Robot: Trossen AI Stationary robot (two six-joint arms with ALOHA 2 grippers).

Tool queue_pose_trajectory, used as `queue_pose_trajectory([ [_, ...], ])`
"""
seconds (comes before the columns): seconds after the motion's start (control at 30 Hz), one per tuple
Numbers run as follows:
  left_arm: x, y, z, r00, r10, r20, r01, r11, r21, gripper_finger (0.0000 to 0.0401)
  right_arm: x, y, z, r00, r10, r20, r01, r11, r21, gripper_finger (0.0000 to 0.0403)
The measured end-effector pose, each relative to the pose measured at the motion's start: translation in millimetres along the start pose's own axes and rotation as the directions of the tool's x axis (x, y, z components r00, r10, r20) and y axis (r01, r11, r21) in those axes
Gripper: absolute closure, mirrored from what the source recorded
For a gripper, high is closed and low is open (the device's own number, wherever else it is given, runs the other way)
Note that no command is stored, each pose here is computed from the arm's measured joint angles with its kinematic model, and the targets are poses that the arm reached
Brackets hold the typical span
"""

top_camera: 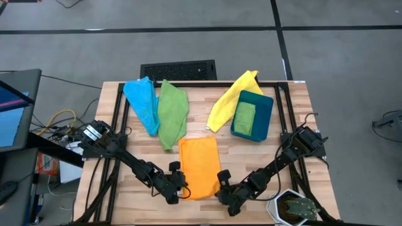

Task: Fold microfiber towels
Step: Fold the orange microfiber cloth

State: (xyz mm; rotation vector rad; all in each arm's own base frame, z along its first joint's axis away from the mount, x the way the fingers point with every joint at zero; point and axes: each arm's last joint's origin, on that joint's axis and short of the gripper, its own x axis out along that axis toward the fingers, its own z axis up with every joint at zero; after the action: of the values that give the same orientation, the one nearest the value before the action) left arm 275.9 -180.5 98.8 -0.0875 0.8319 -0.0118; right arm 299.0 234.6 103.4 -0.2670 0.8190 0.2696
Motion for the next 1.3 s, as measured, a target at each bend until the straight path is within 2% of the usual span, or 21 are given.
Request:
queue_pose_trajectory([
  [0.2, 2, 0, -2, 1.0, -0.015, -0.023, 0.015, 1.0, -0.002, 0.0401, -19, 2, 22, 1.0, 0.017, 0.004, -0.017, 1.0, -0.01, 0.039],
  [0.43, 2, 3, -1, 0.998, -0.041, -0.049, 0.04, 0.999, -0.026, 0.0401, -48, -31, 42, 0.999, -0.024, 0.021, 0.023, 0.999, 0.047, 0.0397],
  [0.63, -8, 11, 9, 0.995, -0.073, -0.068, 0.07, 0.996, -0.048, 0.0401, -43, -60, 40, 0.999, 0.003, -0.048, 0.002, 0.993, 0.12, 0.0389],
  [0.93, -31, 28, 29, 0.99, -0.115, -0.078, 0.114, 0.993, -0.017, 0.0401, -42, -91, 40, 0.996, -0.043, -0.076, 0.057, 0.979, 0.198, 0.0392],
  [1.17, -58, 42, 39, 0.992, -0.078, -0.101, 0.076, 0.997, -0.025, 0.0401, -41, -107, 35, 0.988, -0.075, -0.136, 0.106, 0.965, 0.239, 0.0395],
  [1.3, -79, 50, 46, 0.997, -0.036, -0.073, 0.035, 0.999, -0.015, 0.0401, -41, -113, 33, 0.983, -0.096, -0.157, 0.133, 0.959, 0.249, 0.0391],
])
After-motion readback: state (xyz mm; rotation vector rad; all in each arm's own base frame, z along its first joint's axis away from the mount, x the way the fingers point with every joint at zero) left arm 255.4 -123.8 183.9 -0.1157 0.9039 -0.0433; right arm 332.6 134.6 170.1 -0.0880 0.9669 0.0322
